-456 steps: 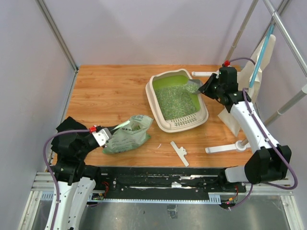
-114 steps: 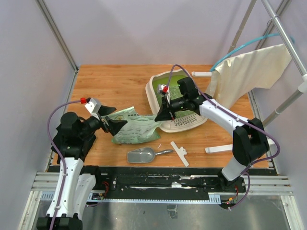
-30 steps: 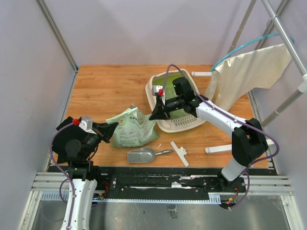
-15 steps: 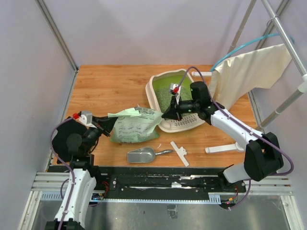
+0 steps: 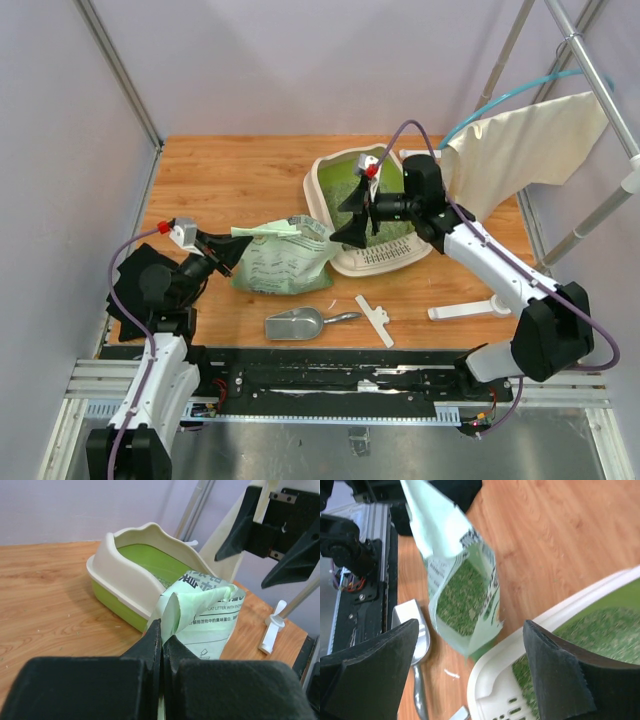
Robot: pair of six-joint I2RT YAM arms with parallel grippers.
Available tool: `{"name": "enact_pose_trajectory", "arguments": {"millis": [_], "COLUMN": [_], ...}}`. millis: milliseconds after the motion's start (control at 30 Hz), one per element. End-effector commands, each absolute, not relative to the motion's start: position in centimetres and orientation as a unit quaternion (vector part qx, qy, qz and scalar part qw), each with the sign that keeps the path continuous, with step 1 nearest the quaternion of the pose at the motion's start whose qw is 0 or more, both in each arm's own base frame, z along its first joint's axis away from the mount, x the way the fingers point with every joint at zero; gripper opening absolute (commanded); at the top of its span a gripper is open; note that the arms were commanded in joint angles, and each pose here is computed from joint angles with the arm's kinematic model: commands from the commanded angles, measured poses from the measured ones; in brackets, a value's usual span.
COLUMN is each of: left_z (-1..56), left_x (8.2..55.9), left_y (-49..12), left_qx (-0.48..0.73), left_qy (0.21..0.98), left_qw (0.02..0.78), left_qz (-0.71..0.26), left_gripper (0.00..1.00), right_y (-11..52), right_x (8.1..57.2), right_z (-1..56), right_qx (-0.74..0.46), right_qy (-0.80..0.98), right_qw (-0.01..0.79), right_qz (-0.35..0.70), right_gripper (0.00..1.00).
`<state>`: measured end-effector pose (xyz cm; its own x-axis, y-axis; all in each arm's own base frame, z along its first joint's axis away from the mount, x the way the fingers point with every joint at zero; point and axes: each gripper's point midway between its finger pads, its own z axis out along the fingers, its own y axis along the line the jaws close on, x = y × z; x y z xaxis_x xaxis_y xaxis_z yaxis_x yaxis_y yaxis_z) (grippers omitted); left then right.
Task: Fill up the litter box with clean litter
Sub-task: Close the cat litter bag at the center of the board.
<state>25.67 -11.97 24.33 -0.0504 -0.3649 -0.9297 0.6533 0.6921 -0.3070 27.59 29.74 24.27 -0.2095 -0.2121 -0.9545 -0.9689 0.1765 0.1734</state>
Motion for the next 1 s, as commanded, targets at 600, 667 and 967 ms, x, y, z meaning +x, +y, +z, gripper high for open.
{"name": "enact_pose_trajectory", "arguments": {"millis": [600, 667, 967], "left_z": [30.2, 30.1, 29.7], "left_x": [23.5, 23.6, 24.1], "left_y": [-11.7, -11.7, -11.1], "left_qx": [0.154, 0.154, 0.147], "left_qy": [0.533, 0.534, 0.543], "left_qw": [0.754, 0.754, 0.759], "left_qz": [-0.352, -0.350, -0.330], "left_gripper": [0.01, 0.01, 0.14], "right_y": [42.4, 43.4, 44.1], "right_x": [26.5, 26.0, 25.7], "right_z": [28.5, 28.0, 28.1], "right_qx": [-0.630, -0.642, -0.639], "right_qy": [0.459, 0.450, 0.463], "right_qw": [0.522, 0.511, 0.493], "right_qz": [0.347, 0.353, 0.366], "right_gripper": [0.89, 0.81, 0.06]}}
